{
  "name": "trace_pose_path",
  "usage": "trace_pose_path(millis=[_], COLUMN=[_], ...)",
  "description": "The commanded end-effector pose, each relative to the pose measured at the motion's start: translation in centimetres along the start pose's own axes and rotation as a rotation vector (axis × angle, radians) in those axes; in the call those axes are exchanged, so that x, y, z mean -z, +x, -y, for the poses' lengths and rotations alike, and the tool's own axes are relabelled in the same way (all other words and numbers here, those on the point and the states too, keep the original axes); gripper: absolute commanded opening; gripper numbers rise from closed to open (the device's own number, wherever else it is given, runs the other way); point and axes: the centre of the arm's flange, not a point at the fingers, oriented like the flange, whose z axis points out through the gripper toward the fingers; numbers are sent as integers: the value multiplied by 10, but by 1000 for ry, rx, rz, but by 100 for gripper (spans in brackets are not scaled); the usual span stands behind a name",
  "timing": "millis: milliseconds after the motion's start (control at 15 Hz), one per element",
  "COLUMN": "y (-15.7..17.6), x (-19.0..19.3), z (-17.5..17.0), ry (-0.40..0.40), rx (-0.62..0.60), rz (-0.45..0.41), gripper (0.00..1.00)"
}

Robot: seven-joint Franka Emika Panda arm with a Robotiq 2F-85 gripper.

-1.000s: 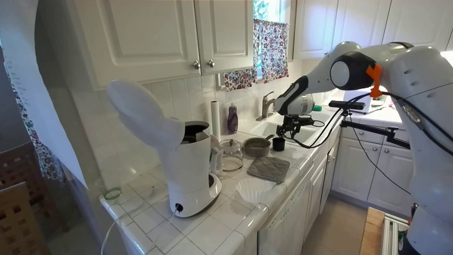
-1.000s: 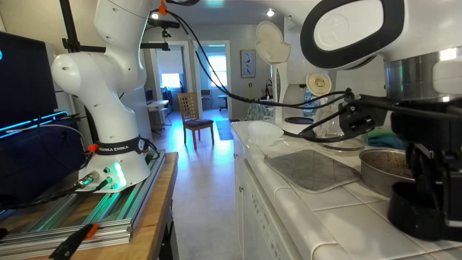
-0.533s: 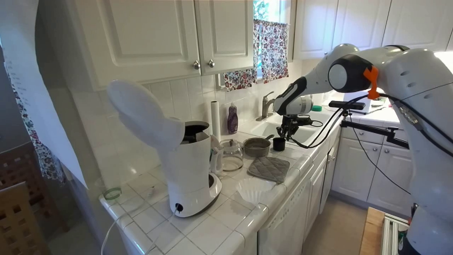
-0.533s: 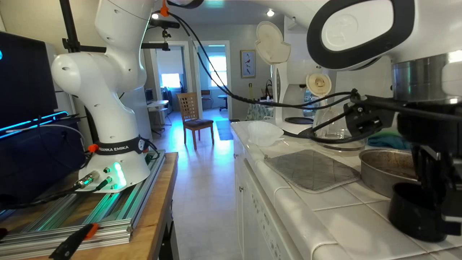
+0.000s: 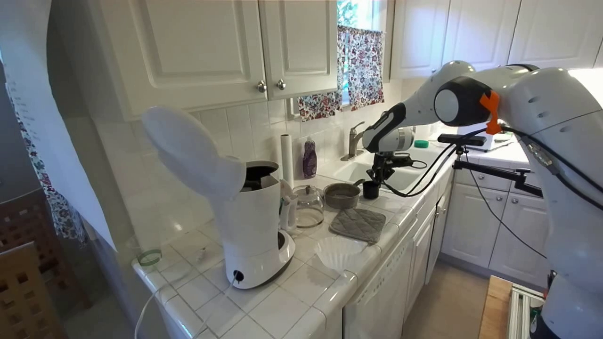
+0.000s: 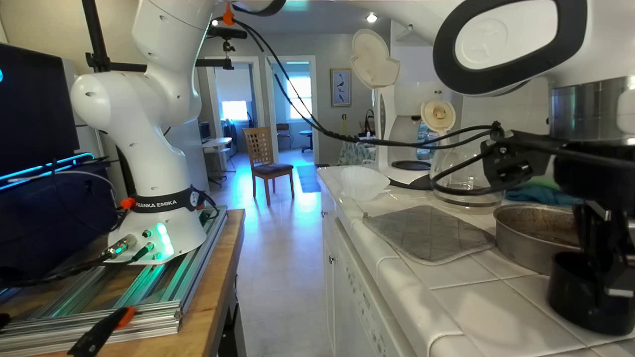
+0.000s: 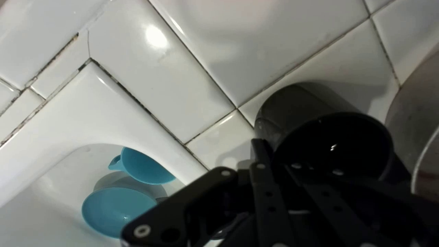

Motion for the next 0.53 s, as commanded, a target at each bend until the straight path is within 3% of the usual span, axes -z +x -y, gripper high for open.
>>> trace_pose_path(millis=[0, 267, 467], y=[-2, -12, -15], x=[24, 52, 78], z=[6, 19, 40], ry=[2, -29, -116], rx=[-3, 36, 82], rz=[-12, -34, -64], gripper=[1, 1, 1])
